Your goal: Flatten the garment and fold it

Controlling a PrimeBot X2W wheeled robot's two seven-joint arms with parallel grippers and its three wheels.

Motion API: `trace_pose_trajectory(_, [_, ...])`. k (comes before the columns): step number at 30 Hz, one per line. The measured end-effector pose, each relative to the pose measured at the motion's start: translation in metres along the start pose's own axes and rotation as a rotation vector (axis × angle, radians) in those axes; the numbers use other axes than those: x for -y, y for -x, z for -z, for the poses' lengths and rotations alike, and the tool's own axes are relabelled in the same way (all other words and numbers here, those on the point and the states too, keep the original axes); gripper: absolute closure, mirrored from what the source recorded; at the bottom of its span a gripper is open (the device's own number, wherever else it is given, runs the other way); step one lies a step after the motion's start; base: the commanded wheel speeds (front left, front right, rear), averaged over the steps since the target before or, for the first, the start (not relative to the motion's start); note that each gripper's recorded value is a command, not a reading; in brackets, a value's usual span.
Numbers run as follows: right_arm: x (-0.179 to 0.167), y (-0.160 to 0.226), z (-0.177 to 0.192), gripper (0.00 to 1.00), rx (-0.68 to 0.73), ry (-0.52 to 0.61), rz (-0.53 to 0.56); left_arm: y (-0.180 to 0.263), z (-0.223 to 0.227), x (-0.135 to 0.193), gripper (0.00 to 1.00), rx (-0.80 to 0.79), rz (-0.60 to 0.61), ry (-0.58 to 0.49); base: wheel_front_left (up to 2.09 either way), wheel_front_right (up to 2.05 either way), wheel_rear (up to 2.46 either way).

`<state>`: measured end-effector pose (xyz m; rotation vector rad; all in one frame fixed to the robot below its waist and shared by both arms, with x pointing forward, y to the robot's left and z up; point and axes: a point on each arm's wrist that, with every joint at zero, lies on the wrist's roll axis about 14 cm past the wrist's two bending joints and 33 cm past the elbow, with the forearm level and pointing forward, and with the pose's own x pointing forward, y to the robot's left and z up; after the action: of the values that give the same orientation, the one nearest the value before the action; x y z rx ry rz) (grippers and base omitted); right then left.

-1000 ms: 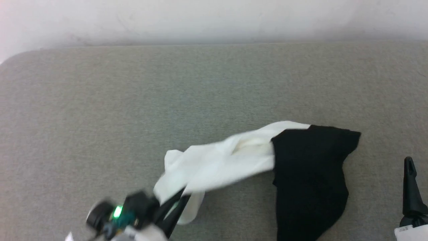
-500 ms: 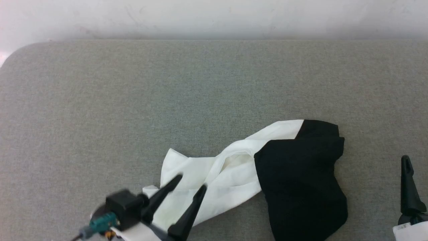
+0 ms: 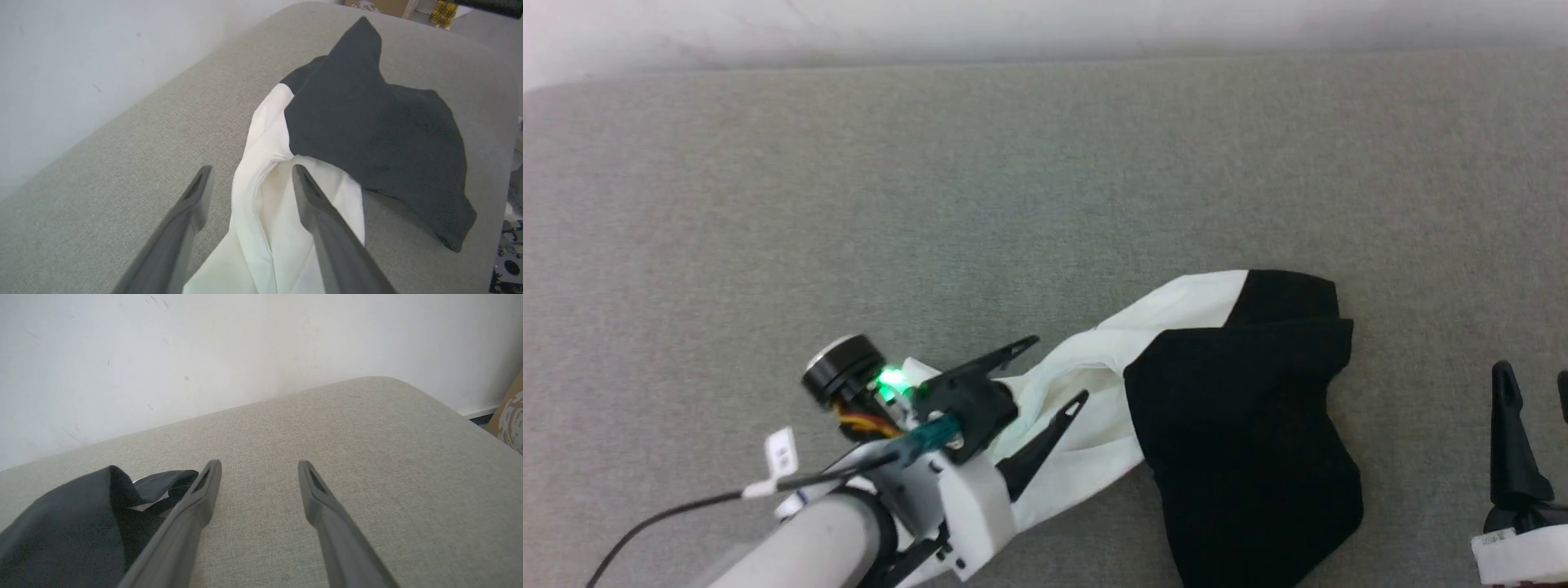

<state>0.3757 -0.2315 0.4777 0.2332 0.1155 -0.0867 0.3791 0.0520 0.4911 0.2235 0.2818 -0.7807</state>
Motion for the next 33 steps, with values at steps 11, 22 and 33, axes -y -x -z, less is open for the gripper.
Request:
trace_pose_trajectory(11, [0.02, -0.002, 0.012, 0.0, -0.032, 0.015, 0.065, -0.054, 0.04, 0.005, 0.0, -0.081, 0.104, -0.047, 0.0, 0.0, 0.0])
trace_pose_trajectory(22, [0.032, 0.0, 0.011, 0.0, -0.029, 0.023, 0.106, -0.078, 0.019, 0.015, 1.0, 0.033, 0.164, -0.025, 0.0, 0.0, 0.0])
trace_pose_trajectory(33, [0.021, 0.008, -0.001, 0.0, 0.013, 0.003, 0.071, -0.038, -0.093, -0.043, 1.0, 0.372, -0.016, 0.359, 0.0, 0.0, 0.0])
